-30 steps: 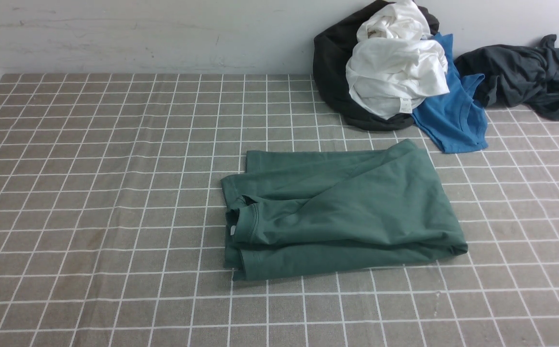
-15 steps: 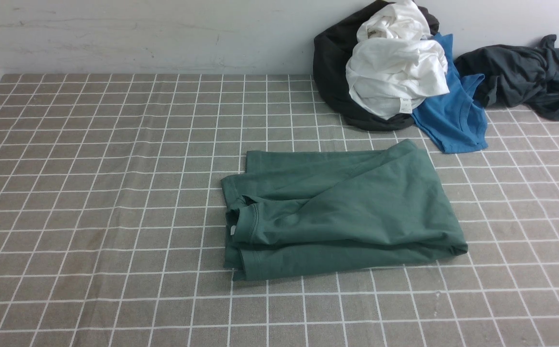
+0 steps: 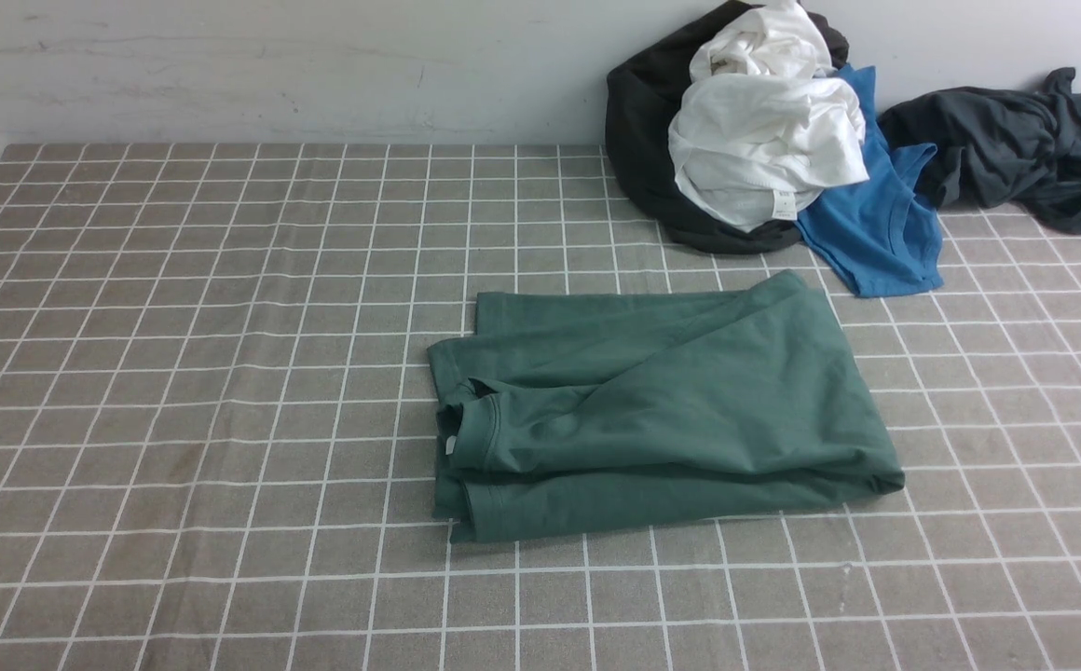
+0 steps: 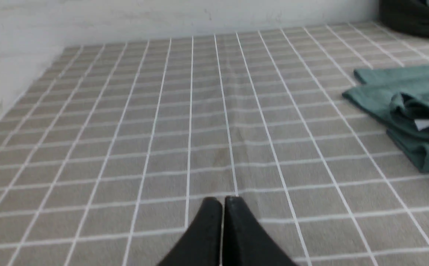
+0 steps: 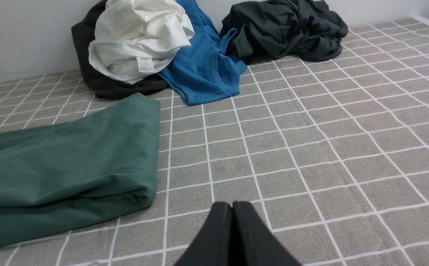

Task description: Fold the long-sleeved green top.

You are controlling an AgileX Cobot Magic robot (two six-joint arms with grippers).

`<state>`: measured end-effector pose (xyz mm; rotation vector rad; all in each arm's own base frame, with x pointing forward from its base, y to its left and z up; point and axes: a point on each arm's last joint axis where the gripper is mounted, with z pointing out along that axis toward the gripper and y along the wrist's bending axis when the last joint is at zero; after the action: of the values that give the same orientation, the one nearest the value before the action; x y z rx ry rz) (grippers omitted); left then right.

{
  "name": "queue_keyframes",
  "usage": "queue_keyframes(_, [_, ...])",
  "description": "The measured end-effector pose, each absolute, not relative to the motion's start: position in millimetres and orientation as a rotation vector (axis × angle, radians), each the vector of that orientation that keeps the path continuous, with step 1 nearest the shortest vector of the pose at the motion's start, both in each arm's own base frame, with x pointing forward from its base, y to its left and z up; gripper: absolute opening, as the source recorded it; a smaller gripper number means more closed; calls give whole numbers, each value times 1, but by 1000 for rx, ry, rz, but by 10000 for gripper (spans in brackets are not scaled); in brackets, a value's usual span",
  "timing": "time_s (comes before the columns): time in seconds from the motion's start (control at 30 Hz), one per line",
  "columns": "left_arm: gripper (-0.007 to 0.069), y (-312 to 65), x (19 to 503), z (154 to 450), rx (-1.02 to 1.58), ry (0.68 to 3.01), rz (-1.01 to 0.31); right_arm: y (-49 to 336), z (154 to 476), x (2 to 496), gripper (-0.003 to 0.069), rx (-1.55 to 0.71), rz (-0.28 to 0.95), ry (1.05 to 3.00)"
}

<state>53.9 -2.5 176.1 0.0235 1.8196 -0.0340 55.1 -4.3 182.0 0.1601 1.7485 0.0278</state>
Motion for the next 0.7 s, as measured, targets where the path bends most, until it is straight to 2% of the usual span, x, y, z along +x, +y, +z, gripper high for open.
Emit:
queue_keyframes(0.1, [-7,-4,53,171,9,1865,-77,-4,182,55,-15,159,27,1749])
queue_keyframes(0.7, [-7,-4,53,171,-5,1865,-83,-4,182,55,-15,156,25,1749])
